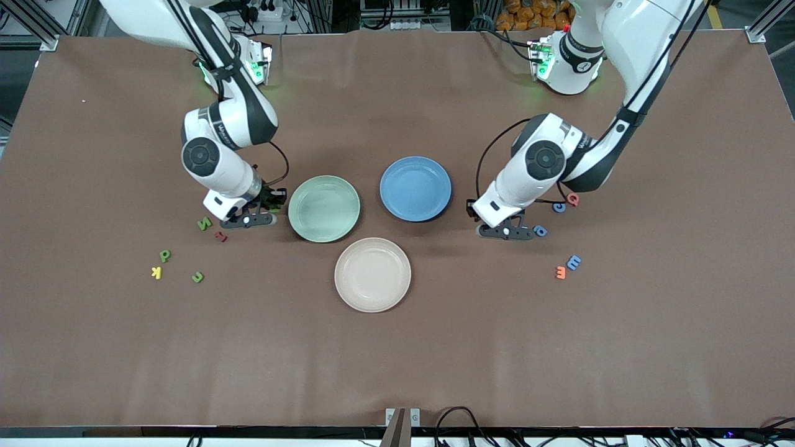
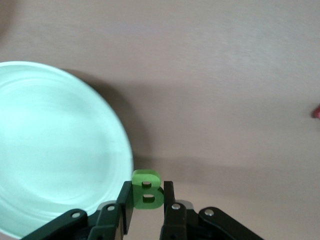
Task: Sort letters by color into matching plates
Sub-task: 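Place the X on the blue plate while the right gripper places B on green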
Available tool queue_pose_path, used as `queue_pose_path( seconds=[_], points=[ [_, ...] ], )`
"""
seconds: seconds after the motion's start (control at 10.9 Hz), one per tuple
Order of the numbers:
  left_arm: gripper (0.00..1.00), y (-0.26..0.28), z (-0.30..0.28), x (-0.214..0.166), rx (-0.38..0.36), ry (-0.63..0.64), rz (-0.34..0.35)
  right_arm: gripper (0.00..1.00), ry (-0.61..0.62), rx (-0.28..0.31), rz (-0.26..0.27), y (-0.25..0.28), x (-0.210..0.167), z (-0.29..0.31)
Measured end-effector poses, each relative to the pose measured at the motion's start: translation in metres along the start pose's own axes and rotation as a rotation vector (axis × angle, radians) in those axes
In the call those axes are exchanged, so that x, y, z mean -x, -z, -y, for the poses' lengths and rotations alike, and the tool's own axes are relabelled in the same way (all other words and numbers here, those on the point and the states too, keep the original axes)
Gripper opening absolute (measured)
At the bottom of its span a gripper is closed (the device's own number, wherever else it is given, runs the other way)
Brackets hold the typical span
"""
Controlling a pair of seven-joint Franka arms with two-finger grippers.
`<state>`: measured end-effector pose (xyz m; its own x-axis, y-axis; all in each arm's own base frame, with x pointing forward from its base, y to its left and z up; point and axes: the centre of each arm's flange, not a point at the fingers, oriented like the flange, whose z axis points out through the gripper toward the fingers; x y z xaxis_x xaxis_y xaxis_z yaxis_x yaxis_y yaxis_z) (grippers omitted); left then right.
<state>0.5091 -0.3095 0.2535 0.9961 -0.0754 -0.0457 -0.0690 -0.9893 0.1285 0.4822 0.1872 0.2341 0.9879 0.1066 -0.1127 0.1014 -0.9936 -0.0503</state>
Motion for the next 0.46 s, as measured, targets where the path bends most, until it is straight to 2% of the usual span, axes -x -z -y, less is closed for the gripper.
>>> queue_pose_path(
  seconds=[0.27, 0.46],
  points=[
    [0.35, -0.004, -0.032, 0.017, -0.003, -0.008, 0.008, 0.29, 0.093, 0.006, 0.008, 0.005, 0.006, 0.049],
    [0.35, -0.010, -0.060, 0.036, -0.039, -0.040, -0.001, 0.29, 0.089, 0.015, 0.029, 0.002, 0.006, 0.078]
  ],
)
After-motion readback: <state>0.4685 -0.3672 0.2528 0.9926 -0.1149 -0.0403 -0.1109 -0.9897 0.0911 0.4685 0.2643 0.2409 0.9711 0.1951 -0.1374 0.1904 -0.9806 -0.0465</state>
